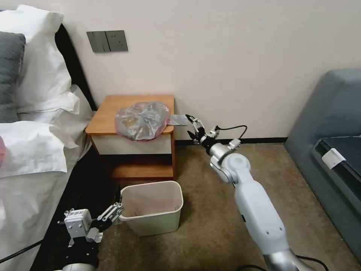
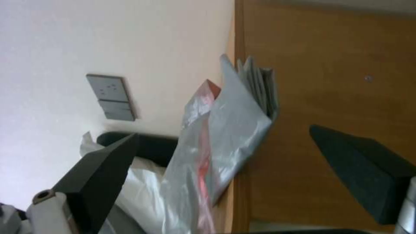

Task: Pick up the garbage bag from the table and place it over the trash can.

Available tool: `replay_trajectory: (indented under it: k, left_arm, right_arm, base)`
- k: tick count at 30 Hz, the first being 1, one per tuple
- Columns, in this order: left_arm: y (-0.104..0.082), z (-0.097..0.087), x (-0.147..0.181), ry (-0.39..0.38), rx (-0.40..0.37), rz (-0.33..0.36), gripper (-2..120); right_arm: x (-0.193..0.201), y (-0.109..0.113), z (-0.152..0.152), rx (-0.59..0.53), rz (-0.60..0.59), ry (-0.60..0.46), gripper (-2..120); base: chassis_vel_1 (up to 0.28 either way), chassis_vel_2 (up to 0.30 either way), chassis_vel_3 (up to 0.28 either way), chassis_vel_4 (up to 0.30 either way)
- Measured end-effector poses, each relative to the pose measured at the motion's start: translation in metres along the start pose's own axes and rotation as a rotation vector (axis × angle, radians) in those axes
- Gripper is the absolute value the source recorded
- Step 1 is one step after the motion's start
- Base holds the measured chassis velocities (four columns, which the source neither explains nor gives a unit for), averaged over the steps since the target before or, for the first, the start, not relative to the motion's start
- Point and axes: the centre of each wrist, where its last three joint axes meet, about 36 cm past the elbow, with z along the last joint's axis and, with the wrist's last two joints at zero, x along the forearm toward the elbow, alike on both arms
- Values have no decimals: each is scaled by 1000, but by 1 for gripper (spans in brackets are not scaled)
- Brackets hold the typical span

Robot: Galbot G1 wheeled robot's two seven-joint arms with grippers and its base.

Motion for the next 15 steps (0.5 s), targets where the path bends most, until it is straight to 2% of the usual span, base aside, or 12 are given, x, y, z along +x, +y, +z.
replay_trajectory:
  k: [5,15]
  left_arm:
    - [0,0,1,1,4,-6,100]
    - [1,1,5,-5,2,-13,100]
  right_arm:
    - [-21,-4,3,2,3,-14,96]
    - [-28,0,2,15,-4,-24,56]
  base:
    - [0,0,0,0]
    - [0,0,0,0]
